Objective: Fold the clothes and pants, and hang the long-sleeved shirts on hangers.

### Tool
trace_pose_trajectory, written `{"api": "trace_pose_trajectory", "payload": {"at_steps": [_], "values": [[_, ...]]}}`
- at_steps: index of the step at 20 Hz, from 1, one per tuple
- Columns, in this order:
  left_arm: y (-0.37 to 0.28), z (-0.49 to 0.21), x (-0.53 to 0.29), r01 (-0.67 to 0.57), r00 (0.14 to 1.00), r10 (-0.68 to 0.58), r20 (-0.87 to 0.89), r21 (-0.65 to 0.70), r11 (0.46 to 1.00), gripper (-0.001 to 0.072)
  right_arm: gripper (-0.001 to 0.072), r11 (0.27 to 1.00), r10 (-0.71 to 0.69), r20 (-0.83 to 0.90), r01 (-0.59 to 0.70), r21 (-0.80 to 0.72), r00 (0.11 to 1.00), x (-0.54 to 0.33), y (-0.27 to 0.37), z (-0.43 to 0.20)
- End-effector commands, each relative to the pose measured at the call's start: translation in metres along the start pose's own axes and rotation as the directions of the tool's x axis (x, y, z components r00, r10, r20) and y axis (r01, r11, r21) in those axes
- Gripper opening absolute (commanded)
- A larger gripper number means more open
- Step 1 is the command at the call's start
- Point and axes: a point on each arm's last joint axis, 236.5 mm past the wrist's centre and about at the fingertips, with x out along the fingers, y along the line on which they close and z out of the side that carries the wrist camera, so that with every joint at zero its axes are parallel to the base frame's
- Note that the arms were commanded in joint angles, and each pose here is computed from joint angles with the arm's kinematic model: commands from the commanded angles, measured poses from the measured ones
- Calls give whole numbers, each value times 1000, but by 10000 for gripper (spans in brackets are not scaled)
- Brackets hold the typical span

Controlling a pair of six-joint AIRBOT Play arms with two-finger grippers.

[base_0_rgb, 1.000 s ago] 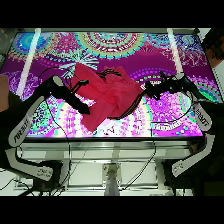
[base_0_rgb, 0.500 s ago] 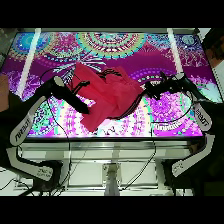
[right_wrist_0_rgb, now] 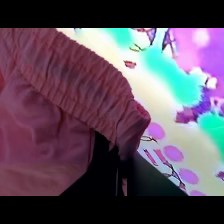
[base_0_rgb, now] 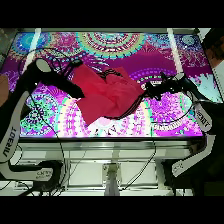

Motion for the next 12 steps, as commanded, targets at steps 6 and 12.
{"api": "trace_pose_trajectory", "payload": {"at_steps": [6,12], "values": [[100,61,-34,-387,892,402,206,-110,916,2,12,993,-118,63,116,30,991,-37,-12,-21],[157,64,5,-465,841,496,218,-179,867,2,13,975,-216,-24,217,55,976,-49,-38,-71]]}}
